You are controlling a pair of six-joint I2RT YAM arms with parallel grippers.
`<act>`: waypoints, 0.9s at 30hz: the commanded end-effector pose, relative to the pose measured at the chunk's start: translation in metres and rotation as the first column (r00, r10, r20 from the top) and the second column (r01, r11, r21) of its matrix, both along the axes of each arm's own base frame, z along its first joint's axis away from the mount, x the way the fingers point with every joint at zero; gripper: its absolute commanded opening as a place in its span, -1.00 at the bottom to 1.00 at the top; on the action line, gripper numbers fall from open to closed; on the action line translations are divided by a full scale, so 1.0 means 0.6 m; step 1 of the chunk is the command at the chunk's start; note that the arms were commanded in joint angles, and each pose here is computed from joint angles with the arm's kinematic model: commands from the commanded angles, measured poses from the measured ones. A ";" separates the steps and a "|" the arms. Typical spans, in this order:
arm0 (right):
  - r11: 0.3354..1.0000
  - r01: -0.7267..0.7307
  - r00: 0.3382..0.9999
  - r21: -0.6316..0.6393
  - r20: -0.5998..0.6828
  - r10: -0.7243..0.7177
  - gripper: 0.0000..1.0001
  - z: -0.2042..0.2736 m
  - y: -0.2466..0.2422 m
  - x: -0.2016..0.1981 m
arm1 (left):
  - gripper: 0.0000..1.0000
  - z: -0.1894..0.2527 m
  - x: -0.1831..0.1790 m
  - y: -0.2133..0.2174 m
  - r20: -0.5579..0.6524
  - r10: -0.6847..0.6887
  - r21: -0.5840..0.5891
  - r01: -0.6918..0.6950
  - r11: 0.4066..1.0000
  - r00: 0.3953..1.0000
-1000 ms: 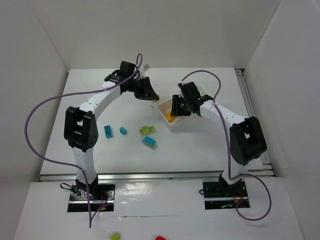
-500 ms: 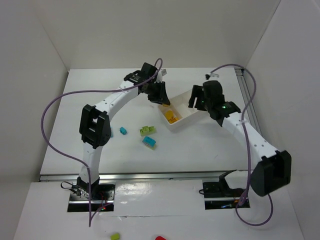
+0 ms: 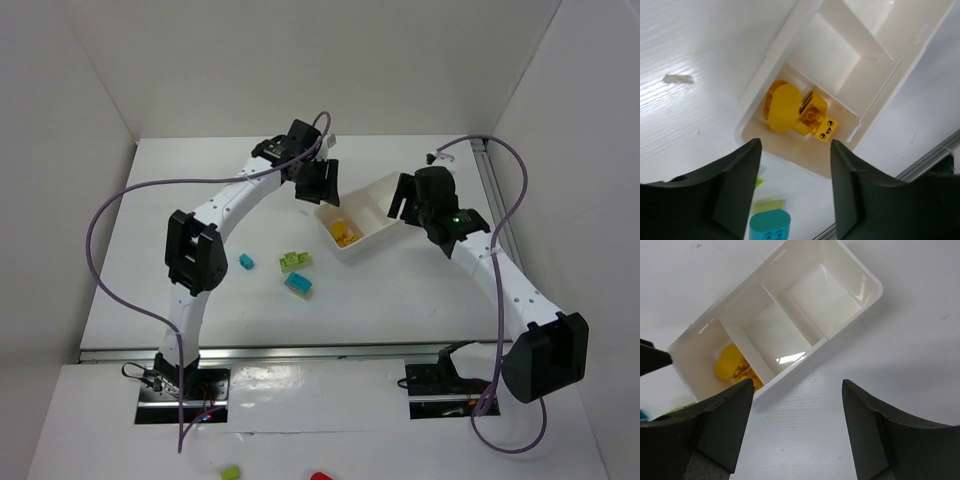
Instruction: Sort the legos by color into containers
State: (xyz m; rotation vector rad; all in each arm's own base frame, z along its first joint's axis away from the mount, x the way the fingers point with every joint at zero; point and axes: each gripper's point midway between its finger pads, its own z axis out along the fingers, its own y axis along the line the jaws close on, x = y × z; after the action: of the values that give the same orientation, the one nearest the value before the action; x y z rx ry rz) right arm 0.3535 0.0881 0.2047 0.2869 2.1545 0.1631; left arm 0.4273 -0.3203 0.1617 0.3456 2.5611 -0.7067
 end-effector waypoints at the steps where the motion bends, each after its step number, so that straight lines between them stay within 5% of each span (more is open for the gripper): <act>1: 1.000 0.001 1.000 0.016 0.013 -0.001 0.57 0.006 0.006 0.011 | 0.28 0.076 0.005 0.057 0.110 0.064 0.067 -0.071 0.995 0.992; 3: 1.000 -0.010 1.000 0.024 0.013 0.009 0.57 0.001 0.012 0.018 | -0.02 0.080 0.000 0.096 0.116 0.127 0.104 -0.139 0.985 0.985; 5: 0.999 -0.028 1.000 0.036 0.008 0.028 0.57 0.001 0.020 0.021 | -0.07 0.071 0.007 0.176 0.133 0.279 0.181 -0.299 0.937 0.951; 10: 0.999 -0.043 0.999 0.026 0.007 0.043 0.59 0.001 0.026 0.023 | 0.59 0.019 -0.071 0.396 0.160 0.623 0.345 -0.634 0.692 0.766; 14: 0.997 -0.069 0.998 0.023 -0.004 0.069 0.59 -0.007 0.037 0.025 | 0.80 -0.026 -0.128 0.495 0.137 0.750 0.368 -0.736 0.568 0.647; 19: 0.994 -0.105 0.994 0.039 -0.019 0.106 0.61 -0.021 0.056 0.030 | 0.69 -0.123 -0.160 0.506 -0.015 0.779 0.395 -0.712 0.581 0.627; 27: 0.996 -0.090 0.996 0.026 -0.027 0.091 0.64 -0.020 0.050 0.029 | 0.50 -0.202 -0.154 0.508 -0.093 0.800 0.446 -0.694 0.565 0.592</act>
State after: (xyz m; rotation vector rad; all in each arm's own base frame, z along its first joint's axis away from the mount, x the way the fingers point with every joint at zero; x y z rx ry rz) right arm 0.3586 0.1137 0.1686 0.2145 2.2718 0.2216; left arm 0.3255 -0.0136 0.0517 -0.7661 2.7248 0.1097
